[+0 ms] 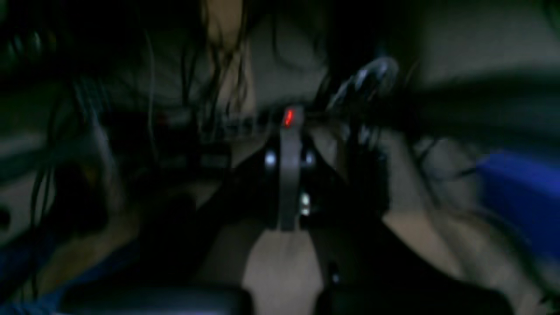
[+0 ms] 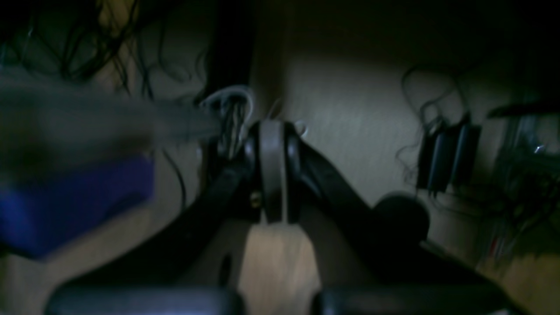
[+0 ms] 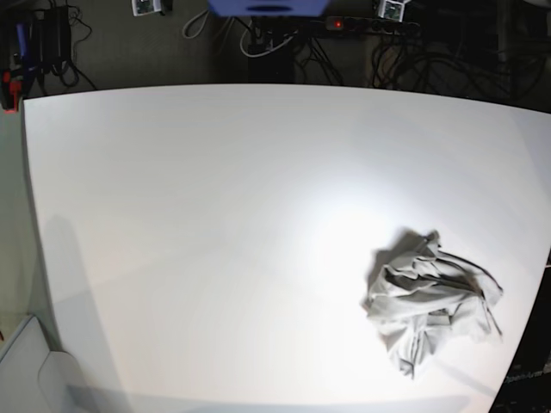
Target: Layout the t-shirt on the table in an organized manner, then fold the t-shirt properly
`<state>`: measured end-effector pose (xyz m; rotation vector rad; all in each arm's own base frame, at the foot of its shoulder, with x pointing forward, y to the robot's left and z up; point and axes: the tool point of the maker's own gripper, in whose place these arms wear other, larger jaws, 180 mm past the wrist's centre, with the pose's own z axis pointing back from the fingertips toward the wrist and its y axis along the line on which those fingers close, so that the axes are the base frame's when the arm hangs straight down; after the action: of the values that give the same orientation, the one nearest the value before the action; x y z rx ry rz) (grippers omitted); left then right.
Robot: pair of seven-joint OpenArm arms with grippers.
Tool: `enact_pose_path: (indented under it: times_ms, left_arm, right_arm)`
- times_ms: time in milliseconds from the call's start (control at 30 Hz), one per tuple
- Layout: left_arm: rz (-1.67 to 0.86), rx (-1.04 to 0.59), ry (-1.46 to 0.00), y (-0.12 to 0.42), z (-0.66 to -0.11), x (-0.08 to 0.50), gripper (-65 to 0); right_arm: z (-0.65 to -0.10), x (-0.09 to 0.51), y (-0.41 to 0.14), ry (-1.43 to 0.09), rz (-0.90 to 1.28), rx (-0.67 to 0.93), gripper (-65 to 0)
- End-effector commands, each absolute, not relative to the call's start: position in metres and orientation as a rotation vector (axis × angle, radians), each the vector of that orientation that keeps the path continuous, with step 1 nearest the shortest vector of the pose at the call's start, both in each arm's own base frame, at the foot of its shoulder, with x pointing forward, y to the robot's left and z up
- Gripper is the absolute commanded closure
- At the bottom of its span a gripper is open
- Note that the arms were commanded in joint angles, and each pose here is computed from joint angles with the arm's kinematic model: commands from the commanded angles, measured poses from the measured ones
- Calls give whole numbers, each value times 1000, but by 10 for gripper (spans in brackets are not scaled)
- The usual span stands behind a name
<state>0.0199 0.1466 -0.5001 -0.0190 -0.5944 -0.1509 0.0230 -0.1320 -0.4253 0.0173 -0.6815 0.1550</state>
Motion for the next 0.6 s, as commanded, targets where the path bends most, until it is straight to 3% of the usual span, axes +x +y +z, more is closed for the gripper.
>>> enact_pose_path:
  times_ms: [0, 167, 567]
  left_arm:
    - [-154, -21, -613, 145, -488, 18, -3]
    - [-157, -38, -668, 134, -448, 48, -3]
    - [-61, 116, -935, 179, -365, 127, -3]
  right_arm:
    - [-408, 28, -130, -722, 163, 28, 0]
    - [-359, 57, -120, -853, 161, 49, 0]
    - [-337, 131, -108, -1070, 169, 66, 0]
